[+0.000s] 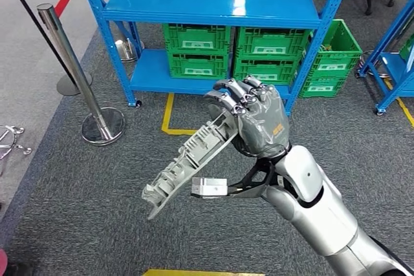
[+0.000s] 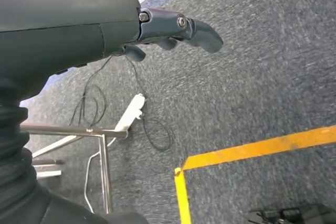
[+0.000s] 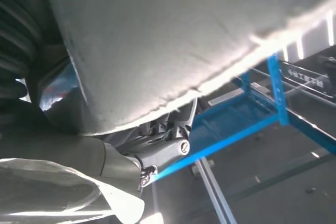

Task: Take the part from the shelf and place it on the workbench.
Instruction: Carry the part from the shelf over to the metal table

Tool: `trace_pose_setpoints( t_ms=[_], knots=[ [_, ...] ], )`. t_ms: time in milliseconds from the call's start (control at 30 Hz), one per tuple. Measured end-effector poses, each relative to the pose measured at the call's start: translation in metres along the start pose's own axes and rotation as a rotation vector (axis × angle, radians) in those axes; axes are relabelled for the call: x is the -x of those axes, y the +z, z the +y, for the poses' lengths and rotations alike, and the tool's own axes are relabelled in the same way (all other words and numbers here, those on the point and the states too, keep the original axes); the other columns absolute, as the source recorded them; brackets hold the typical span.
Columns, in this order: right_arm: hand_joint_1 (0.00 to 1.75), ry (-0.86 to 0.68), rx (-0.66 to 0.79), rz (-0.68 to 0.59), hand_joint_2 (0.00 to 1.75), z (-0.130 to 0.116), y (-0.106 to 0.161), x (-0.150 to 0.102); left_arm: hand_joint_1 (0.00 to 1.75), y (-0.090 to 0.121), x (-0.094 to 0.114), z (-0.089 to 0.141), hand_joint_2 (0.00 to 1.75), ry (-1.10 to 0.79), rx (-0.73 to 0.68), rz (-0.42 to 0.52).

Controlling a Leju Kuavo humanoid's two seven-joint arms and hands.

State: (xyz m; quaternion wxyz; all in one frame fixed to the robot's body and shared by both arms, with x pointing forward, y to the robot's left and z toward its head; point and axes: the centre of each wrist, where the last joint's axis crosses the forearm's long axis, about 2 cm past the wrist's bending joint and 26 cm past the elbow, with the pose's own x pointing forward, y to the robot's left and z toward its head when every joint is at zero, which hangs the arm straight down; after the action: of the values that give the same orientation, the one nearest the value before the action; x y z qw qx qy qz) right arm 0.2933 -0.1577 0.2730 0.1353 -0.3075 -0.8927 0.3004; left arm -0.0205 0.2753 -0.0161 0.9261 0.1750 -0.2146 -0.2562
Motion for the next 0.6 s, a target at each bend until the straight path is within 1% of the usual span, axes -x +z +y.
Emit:
trace_pose_setpoints(
  t_ms=[600],
  knots=[
    [1.75,-0.014,-0.003,0.002,1.75,-0.0015,-0.0018,0.0006,0.00,0.0027,0.0025,-0.0036,1.75,0.015,0.015,0.000]
  ],
)
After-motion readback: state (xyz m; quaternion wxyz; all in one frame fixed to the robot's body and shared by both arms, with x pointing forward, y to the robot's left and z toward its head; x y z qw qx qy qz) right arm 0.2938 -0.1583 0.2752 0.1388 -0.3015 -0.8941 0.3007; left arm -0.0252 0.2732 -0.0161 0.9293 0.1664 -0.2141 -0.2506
